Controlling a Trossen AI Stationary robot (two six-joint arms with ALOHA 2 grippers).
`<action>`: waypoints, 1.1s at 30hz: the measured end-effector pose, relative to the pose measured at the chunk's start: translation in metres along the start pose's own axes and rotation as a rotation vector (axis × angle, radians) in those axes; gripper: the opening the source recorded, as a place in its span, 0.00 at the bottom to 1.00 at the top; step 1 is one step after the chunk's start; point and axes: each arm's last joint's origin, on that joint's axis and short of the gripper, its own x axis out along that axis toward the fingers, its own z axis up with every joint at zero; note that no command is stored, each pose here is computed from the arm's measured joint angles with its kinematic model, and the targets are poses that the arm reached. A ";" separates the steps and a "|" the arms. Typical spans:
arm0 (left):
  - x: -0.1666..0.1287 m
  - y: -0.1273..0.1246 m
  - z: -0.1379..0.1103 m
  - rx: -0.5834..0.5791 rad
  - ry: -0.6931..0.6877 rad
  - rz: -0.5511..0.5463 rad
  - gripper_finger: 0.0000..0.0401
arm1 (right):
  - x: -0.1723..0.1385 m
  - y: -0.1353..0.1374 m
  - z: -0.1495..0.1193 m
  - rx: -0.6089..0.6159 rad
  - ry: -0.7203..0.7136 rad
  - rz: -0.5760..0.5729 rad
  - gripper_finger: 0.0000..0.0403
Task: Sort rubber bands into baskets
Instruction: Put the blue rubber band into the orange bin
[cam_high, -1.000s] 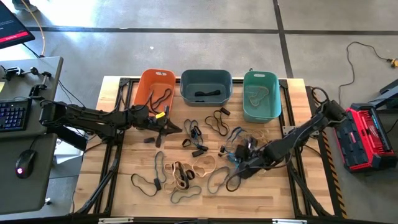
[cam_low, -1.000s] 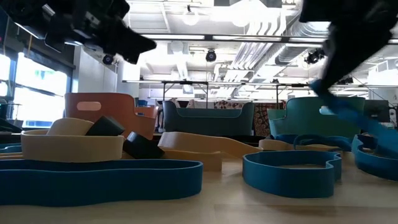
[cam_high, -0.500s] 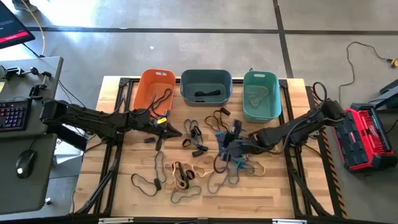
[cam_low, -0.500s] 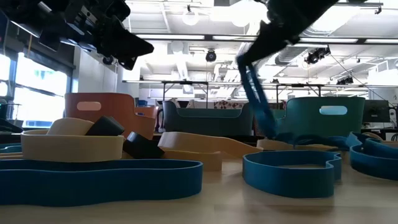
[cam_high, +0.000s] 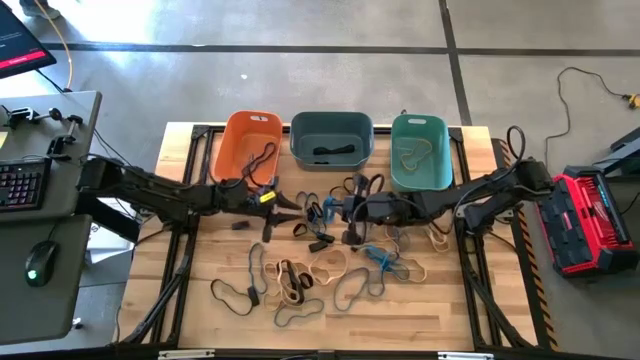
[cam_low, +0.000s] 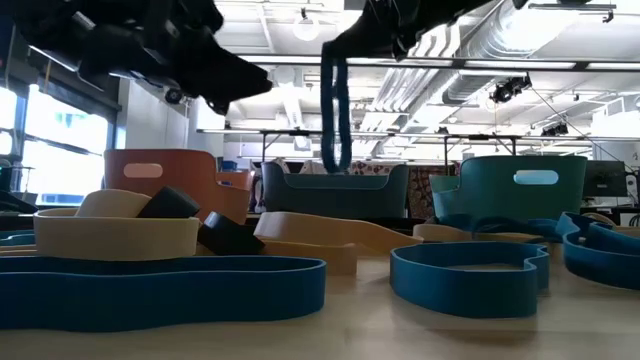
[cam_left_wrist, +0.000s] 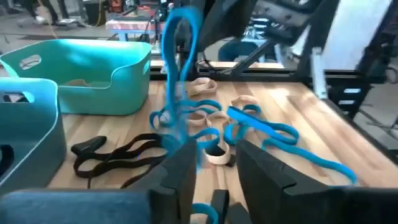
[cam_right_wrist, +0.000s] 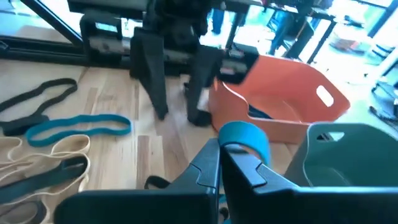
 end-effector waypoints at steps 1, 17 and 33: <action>0.004 0.001 0.000 0.001 0.008 0.025 0.29 | 0.000 0.000 0.000 -0.008 0.001 0.004 0.00; 0.045 0.003 0.029 0.105 -0.031 0.114 0.37 | 0.001 -0.003 0.003 -0.015 -0.027 -0.002 0.00; 0.062 -0.001 0.035 0.115 -0.034 0.019 0.30 | 0.001 -0.003 0.005 0.001 -0.051 0.018 0.00</action>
